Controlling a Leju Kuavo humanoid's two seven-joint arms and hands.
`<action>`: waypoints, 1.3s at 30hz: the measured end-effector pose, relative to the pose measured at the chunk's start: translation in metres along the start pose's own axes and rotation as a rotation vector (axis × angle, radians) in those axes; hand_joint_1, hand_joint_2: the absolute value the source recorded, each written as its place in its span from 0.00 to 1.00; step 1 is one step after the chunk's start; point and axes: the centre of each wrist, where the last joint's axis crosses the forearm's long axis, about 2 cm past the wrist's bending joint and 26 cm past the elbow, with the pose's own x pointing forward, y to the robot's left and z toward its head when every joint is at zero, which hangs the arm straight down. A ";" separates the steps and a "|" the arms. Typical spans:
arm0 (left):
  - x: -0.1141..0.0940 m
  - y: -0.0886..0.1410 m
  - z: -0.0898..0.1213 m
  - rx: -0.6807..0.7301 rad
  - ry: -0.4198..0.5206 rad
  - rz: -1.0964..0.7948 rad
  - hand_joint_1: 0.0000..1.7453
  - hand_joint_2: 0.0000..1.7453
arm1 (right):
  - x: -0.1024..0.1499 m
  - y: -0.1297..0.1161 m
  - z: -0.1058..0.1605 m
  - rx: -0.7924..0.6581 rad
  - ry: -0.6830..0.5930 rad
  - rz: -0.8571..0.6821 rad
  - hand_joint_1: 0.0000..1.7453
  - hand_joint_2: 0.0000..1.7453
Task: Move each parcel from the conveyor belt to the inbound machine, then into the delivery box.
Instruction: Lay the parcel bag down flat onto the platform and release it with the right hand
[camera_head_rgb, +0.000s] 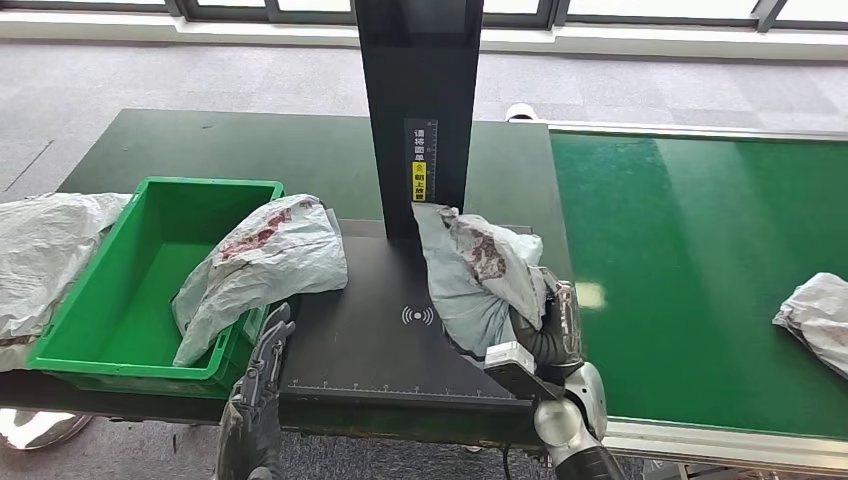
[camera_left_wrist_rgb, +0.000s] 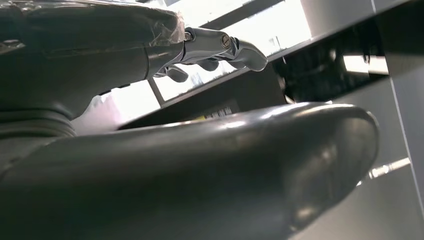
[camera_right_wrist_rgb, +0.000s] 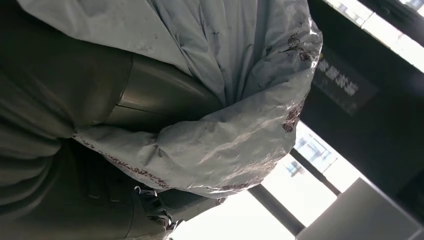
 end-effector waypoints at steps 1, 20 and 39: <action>-0.003 0.001 -0.003 -0.021 -0.005 0.015 0.00 0.00 | 0.002 0.007 0.006 0.022 0.008 -0.009 1.00 1.00; -0.030 -0.003 -0.011 -0.051 0.027 0.058 0.00 0.00 | -0.005 0.050 0.065 0.186 0.184 -0.073 1.00 1.00; -0.038 -0.007 -0.006 -0.042 0.057 0.062 0.00 0.00 | -0.032 0.027 0.077 0.176 0.300 -0.109 0.00 1.00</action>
